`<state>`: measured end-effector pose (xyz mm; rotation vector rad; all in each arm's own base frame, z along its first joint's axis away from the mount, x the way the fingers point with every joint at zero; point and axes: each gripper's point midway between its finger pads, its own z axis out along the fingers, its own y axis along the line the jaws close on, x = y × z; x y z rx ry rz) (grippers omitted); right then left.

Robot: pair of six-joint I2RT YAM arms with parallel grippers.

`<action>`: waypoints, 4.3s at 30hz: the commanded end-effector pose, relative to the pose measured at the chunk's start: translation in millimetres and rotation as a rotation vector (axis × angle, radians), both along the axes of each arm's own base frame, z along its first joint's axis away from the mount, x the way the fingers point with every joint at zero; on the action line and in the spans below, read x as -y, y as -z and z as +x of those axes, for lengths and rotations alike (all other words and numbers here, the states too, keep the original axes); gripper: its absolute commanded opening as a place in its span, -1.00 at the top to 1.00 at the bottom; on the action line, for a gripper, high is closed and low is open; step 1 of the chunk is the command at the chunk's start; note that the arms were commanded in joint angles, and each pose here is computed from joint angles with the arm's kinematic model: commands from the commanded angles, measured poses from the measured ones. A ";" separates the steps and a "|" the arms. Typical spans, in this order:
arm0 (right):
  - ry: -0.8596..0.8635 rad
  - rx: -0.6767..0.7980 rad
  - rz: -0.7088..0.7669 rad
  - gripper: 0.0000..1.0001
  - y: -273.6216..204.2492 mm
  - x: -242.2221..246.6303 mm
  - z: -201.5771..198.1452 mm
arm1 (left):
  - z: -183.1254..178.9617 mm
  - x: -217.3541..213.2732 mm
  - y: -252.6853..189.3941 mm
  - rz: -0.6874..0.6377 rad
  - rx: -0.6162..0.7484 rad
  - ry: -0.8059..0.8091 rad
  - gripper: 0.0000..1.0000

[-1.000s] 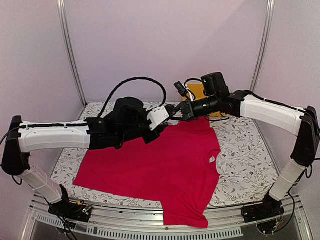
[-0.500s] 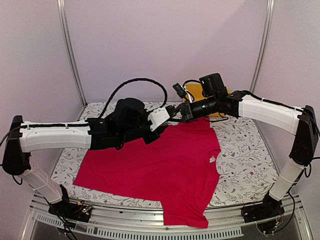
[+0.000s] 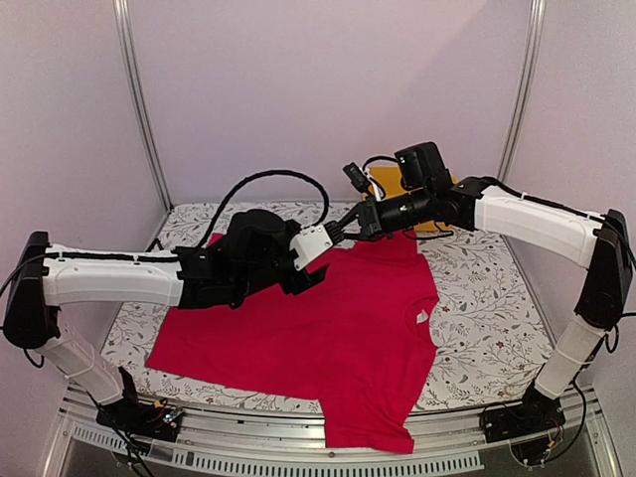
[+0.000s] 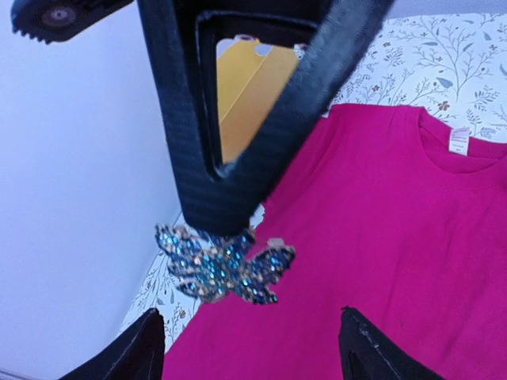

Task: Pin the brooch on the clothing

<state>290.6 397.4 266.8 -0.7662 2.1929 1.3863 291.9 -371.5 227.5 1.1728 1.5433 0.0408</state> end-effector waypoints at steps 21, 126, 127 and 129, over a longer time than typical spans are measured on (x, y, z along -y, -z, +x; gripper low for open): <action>0.324 0.032 0.189 1.00 -89.4 21.6 28.3 | -59.8 -26.9 -119.1 -0.053 1.165 -0.172 -0.32; 0.368 0.391 0.094 -0.19 -143.1 88.6 17.3 | 21.6 -12.0 -87.4 0.025 0.805 -0.321 1.00; 0.369 0.397 0.085 -0.22 -141.9 92.7 18.0 | 24.6 -6.2 -80.4 0.014 0.731 -0.287 1.00; 0.364 0.420 0.062 -0.26 -140.8 101.4 17.9 | 28.3 8.2 -63.8 -0.014 0.538 -0.205 1.00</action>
